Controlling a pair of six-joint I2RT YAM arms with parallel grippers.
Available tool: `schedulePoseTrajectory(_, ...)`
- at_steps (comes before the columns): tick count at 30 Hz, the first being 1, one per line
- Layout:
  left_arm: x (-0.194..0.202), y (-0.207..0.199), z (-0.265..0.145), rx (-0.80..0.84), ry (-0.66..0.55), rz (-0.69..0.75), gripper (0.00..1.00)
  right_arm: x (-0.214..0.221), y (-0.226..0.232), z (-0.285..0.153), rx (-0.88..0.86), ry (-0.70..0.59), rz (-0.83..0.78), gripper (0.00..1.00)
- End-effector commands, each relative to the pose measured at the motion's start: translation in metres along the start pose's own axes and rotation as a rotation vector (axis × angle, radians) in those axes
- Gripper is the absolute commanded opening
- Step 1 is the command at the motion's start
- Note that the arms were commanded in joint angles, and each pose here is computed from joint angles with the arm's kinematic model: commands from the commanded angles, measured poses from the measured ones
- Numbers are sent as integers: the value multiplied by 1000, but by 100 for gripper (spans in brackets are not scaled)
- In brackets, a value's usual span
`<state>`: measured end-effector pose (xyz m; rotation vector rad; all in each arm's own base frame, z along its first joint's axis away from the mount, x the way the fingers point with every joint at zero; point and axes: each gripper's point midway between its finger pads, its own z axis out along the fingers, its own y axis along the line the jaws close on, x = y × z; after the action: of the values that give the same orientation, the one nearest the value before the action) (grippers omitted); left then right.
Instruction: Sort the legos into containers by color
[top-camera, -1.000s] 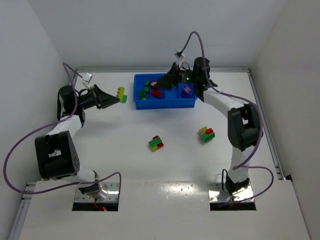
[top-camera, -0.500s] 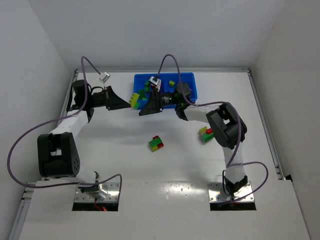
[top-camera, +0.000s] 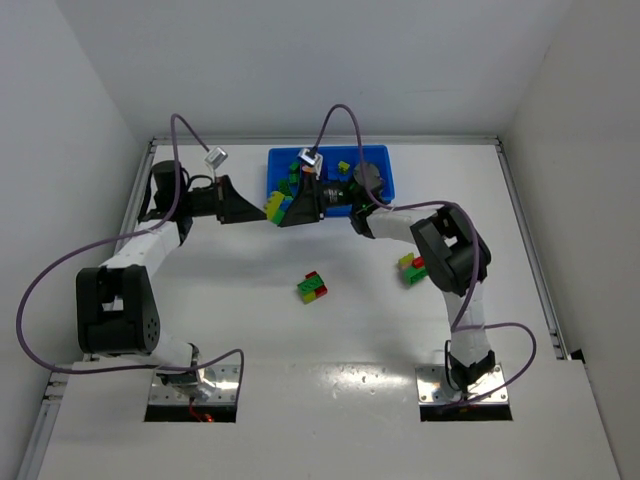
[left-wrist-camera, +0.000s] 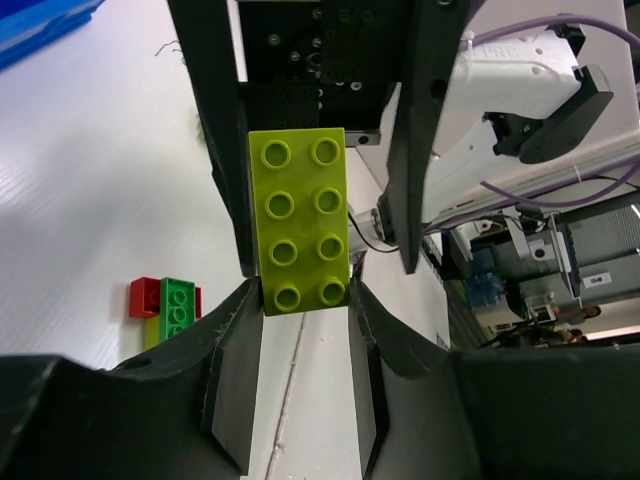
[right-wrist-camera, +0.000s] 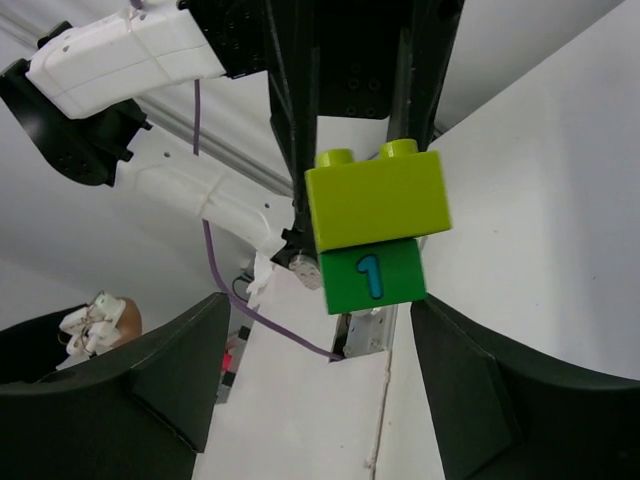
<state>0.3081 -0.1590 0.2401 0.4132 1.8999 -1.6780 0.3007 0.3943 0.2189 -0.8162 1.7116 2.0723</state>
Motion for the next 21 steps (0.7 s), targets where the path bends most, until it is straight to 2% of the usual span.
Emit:
schedulePoseTrajectory(1,3,-22,4,55,36,79,0,-10,4,5,-27,-16,-109,72)
schedulePoseTrajectory(4,3,-22,4,55,36,79,0,-11,1,5,-27,-16,-109,61)
schedulePoseTrajectory(8,4,-23,7,61,43,80,0,-8,3,9,-33,-9,-108,59)
schedulePoseTrajectory(12,7,-22,6,60,44,71,0,-11,4,9,-36,-10,-117,48)
schedulePoseTrajectory(15,8,-18,7,51,39,69,0,-11,5,9,-40,-11,-127,47)
schedulePoseTrajectory(17,10,-17,7,52,38,64,0,-11,6,9,-43,-12,-135,43)
schedulePoseTrajectory(21,7,-15,8,36,25,73,0,-8,15,12,-57,-9,-156,15)
